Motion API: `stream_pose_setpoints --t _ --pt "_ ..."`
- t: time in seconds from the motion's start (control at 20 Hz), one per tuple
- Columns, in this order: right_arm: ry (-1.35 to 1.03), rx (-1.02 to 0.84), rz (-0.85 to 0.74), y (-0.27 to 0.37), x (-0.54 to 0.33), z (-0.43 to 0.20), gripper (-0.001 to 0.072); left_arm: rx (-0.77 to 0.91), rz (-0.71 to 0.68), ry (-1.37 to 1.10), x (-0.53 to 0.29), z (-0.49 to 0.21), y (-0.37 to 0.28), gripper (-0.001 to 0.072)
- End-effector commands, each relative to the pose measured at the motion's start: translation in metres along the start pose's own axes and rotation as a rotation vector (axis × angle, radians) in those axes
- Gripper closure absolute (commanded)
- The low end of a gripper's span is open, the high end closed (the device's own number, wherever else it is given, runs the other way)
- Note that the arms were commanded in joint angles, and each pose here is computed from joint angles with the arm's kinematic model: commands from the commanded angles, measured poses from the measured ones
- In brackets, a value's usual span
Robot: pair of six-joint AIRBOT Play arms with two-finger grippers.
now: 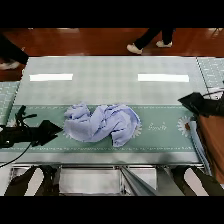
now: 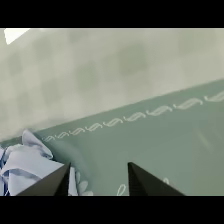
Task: Fold the shirts.
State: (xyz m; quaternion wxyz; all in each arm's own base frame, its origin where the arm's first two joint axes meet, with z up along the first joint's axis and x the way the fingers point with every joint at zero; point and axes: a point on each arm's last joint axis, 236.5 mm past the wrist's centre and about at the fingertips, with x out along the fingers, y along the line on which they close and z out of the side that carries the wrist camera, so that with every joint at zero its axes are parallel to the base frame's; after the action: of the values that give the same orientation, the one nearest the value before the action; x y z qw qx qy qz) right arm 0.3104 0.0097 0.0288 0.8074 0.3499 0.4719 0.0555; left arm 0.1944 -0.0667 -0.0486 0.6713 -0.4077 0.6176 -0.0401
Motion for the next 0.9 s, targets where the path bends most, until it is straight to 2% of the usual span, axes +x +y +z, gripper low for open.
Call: stream_pose_setpoints --t 0.0,0.35,0.55,0.75,0.85 --pt "-0.001 0.103 0.045 -0.023 0.007 -0.04 0.0304 -0.097 -0.034 0.056 0.02 -0.016 0.018 0.0199" --pt "-0.004 0.113 0.079 -0.019 0.01 -0.043 0.0304 -0.159 -0.034 -0.034 0.05 0.016 0.019 0.0199" --pt "0.008 0.113 0.085 -0.017 0.01 -0.046 0.0304 -0.117 -0.091 -0.125 0.076 0.041 -0.006 0.0199" --pt "0.032 0.11 0.093 -0.015 0.01 -0.051 0.0304 -0.077 -0.07 -0.128 0.09 0.047 -0.009 0.0216" --pt "0.077 0.084 0.09 -0.012 0.012 -0.062 0.0304 -0.02 -0.083 -0.128 0.086 0.051 -0.018 0.0598"
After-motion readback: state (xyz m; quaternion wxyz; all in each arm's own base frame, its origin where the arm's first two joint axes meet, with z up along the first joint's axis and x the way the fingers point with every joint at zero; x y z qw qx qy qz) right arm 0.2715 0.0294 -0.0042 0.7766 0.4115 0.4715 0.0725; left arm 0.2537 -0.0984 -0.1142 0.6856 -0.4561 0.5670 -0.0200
